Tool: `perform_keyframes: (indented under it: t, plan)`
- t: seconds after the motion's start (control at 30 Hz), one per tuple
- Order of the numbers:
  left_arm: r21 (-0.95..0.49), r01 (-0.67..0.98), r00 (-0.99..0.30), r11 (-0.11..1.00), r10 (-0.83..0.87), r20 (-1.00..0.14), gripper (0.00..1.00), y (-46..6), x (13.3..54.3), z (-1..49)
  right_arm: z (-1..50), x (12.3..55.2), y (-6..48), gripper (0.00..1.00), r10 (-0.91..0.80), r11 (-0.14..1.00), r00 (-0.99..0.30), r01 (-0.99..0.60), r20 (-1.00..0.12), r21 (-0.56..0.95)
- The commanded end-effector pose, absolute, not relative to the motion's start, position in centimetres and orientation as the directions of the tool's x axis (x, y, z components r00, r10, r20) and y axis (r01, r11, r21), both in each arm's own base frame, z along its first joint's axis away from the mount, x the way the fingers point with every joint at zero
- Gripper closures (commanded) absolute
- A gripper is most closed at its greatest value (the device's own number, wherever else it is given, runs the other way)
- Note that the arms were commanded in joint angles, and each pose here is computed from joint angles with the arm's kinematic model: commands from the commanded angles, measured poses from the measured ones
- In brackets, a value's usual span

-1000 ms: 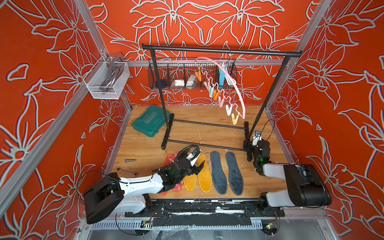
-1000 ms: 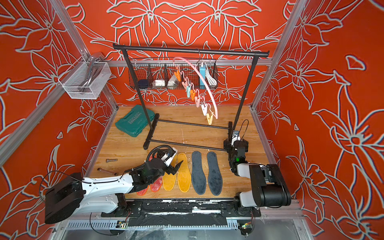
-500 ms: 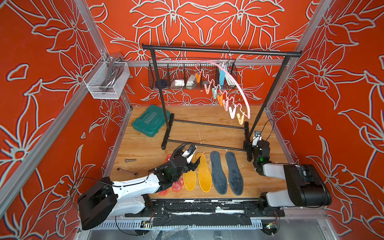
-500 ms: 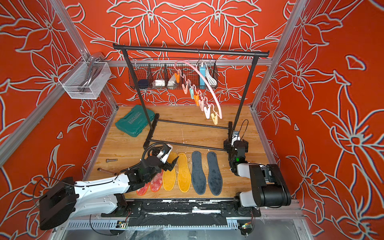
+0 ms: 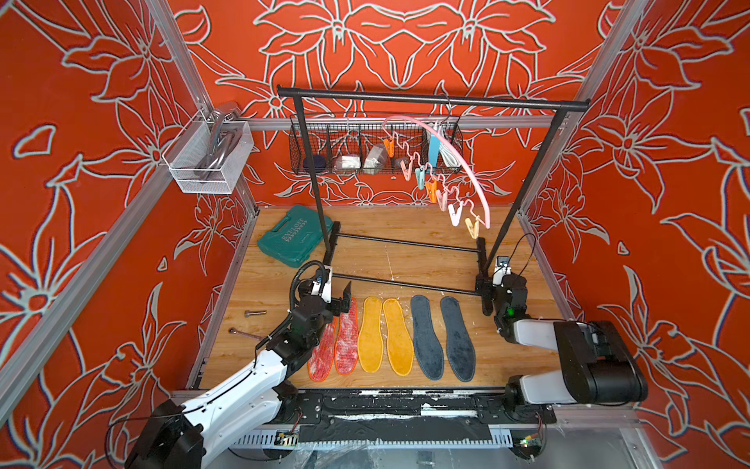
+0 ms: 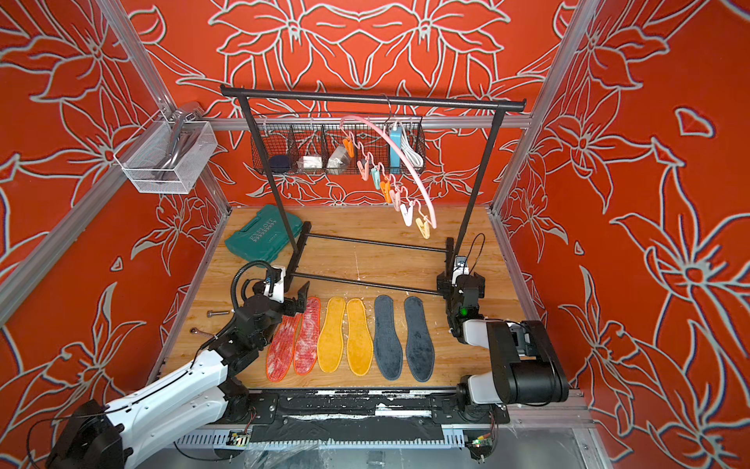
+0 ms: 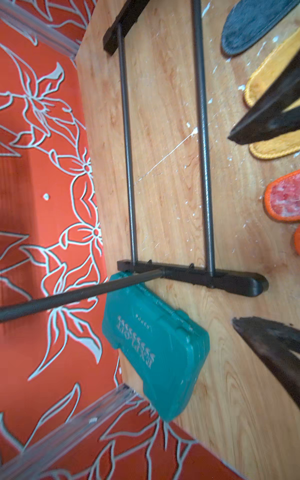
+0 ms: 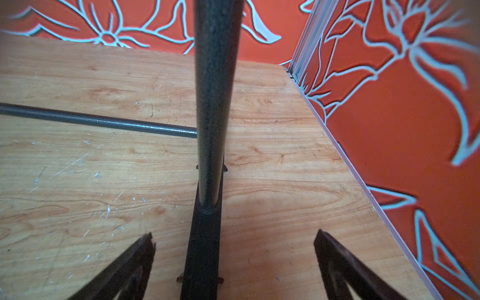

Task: Take the shoe insoles off the hanger
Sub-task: Reset both arms

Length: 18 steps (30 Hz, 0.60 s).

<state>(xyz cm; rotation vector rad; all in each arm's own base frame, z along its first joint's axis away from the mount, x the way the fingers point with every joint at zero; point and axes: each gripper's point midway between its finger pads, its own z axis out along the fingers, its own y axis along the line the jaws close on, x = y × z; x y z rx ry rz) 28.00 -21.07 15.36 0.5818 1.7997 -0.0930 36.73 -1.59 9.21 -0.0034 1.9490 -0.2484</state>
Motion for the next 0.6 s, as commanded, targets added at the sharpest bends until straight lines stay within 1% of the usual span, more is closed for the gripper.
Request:
perform_keyframes:
  t: [0.0, 0.03, 0.13, 0.23, 0.3, 0.4, 0.43, 0.47, 0.57]
  plan:
    - [0.197, 0.313, -0.261, 0.929, 0.284, -0.923, 0.01, -16.8, 29.3, 14.8, 9.6, 36.9, -2.1, 0.0, -0.1, 0.976, -0.378, 0.142, -0.92, -0.164]
    - [0.154, 0.277, -0.279, 0.948, 0.233, -0.932, 0.02, -15.6, 29.7, 14.9, 9.5, 36.9, -2.1, 0.0, -0.101, 0.976, -0.378, 0.141, -0.92, -0.165]
    - [0.054, 0.286, -0.285, 0.957, 0.138, -0.949, 0.02, -14.2, 29.9, 15.3, 9.6, 36.9, -2.1, 0.01, -0.101, 0.976, -0.379, 0.141, -0.92, -0.166]
    - [-0.002, 0.201, -0.27, 0.98, 0.054, -0.961, 0.02, -11.9, 30.2, 16.2, 9.6, 37.0, -2.0, 0.0, -0.101, 0.976, -0.378, 0.141, -0.92, -0.165]
    - [-0.002, 0.14, -0.248, 0.99, 0.034, -0.968, 0.02, -10.5, 30.3, 17.1, 9.5, 37.0, -2.1, 0.0, -0.102, 0.976, -0.38, 0.142, -0.919, -0.167]
    - [0.087, 0.037, -0.228, 0.996, 0.093, -0.969, 0.02, -8.1, 30.1, 17.9, 9.5, 36.9, -2.0, 0.01, -0.103, 0.976, -0.381, 0.14, -0.919, -0.168]
    - [0.113, -0.023, -0.225, 0.993, 0.105, -0.969, 0.02, -6.8, 30.1, 17.9, 9.5, 36.9, -2.0, 0.0, -0.104, 0.976, -0.381, 0.139, -0.919, -0.168]
    - [0.116, -0.083, -0.226, 0.99, 0.094, -0.97, 0.02, -5.7, 30.1, 18.0, 9.5, 37.0, -2.0, 0.0, -0.104, 0.976, -0.38, 0.14, -0.919, -0.168]
    - [0.098, -0.194, -0.23, 0.976, 0.051, -0.972, 0.02, -3.5, 30.5, 18.1, 9.5, 37.0, -2.0, 0.0, -0.105, 0.975, -0.38, 0.141, -0.919, -0.17]
